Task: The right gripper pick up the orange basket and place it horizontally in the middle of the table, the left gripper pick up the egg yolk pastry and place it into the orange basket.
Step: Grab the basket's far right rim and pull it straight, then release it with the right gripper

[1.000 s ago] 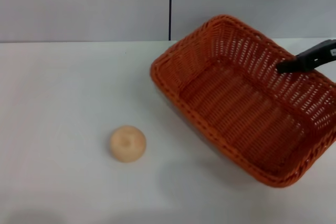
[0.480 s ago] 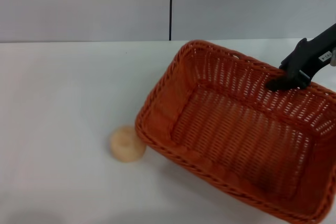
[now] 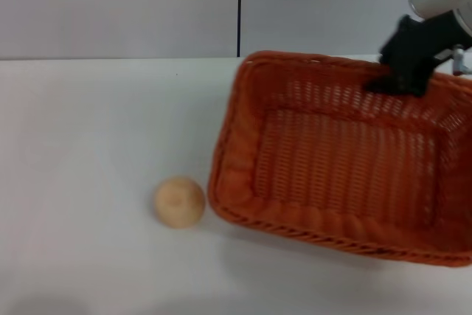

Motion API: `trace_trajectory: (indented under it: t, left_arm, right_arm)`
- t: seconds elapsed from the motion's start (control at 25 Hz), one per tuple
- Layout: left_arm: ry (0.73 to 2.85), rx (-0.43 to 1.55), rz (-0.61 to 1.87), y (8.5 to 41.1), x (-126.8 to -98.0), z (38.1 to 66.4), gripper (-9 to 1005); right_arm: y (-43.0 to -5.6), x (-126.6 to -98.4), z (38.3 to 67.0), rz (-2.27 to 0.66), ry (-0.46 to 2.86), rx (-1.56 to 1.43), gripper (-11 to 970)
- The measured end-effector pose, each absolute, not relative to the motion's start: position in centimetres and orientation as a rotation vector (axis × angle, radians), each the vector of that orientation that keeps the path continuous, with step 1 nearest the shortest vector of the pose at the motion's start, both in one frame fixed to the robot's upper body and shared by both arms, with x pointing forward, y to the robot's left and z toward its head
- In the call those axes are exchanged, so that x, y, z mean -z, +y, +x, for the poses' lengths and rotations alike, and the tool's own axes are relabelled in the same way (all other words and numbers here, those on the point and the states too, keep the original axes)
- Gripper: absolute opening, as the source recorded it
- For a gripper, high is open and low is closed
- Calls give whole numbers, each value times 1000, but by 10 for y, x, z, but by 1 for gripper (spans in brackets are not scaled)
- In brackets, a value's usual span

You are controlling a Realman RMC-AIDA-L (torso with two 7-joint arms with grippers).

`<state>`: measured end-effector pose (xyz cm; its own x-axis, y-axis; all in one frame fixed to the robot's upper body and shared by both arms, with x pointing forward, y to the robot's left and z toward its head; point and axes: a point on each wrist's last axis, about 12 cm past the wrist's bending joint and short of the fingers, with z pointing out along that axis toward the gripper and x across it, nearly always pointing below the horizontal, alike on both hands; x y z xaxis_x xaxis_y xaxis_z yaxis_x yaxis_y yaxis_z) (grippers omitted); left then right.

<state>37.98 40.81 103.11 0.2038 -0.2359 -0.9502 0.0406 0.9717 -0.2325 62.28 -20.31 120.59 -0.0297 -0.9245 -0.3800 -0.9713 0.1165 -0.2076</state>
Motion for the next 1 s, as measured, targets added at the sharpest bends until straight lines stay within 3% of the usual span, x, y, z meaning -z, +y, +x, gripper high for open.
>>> trace_trajectory:
  t: [0.2,0.4,1.0]
  left_arm:
    - [1338,197,-166,408,-1033,376,790]
    - [1322,201,-161,407,-1034,374,789]
    - [1303,208,-137,407,-1038,376,788]
  right_arm:
    - [-190,-1204,622,-1800,1829,-346,174]
    - [-185,-1182,627,-1789,1827,-460,174]
    - [-173,-1160,622,-1856,1744,-530,179]
